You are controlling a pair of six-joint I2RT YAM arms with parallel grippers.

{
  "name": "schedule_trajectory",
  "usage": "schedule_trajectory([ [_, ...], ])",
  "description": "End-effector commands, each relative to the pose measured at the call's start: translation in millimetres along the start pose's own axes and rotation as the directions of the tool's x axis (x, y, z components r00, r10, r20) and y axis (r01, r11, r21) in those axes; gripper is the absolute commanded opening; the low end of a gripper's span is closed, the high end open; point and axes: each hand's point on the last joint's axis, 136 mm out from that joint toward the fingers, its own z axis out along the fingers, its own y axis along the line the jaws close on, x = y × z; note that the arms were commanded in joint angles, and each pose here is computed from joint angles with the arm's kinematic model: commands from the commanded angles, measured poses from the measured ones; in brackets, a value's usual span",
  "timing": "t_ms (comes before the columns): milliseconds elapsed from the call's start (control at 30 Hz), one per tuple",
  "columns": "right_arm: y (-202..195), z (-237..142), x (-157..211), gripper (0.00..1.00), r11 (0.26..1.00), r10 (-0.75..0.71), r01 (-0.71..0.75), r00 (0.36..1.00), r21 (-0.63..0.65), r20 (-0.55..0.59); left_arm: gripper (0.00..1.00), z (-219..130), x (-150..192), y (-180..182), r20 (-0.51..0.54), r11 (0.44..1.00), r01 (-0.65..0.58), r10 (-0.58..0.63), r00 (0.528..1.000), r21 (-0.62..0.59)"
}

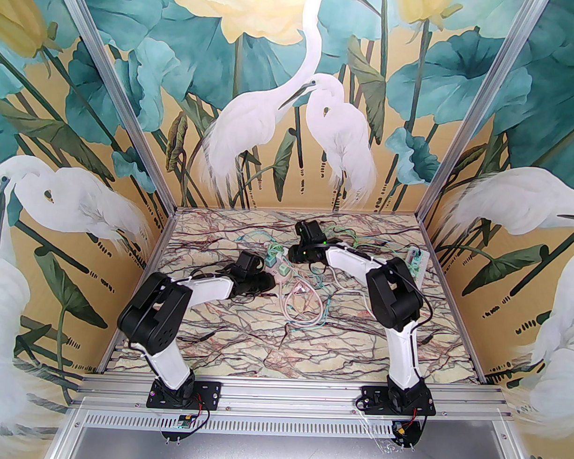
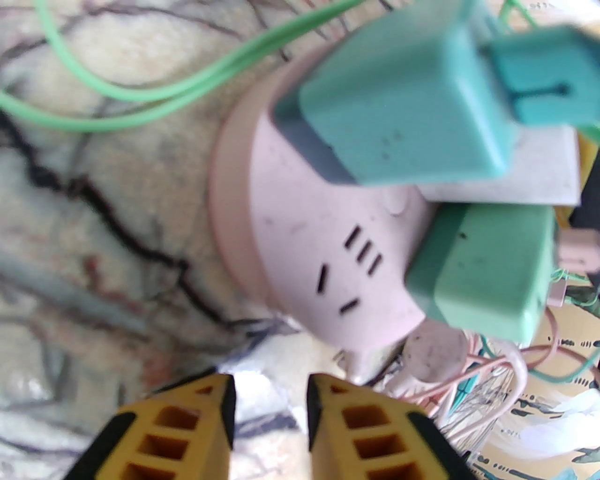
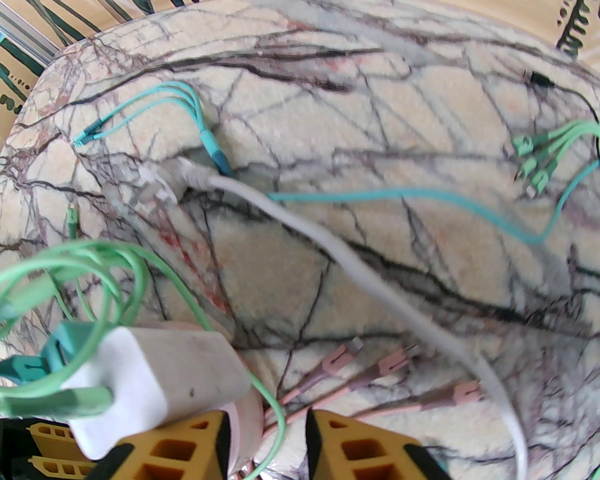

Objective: Pull the plug off the socket

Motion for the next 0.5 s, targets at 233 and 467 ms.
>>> schedule_trajectory([
  [233,-2,-90,8,0.43,0.991,0.044,-0.06,0.99,0.123,0.132,0.38,-45,-49,23,0.143,0.997,-0.009,0.02,0.99,-0.077],
  [467,43,-123,52,0.46,0.981,0.054,-0.09,0.977,0.173,0.205,0.51,-63,-60,35,0.224,0.994,0.009,0.016,0.974,-0.112],
])
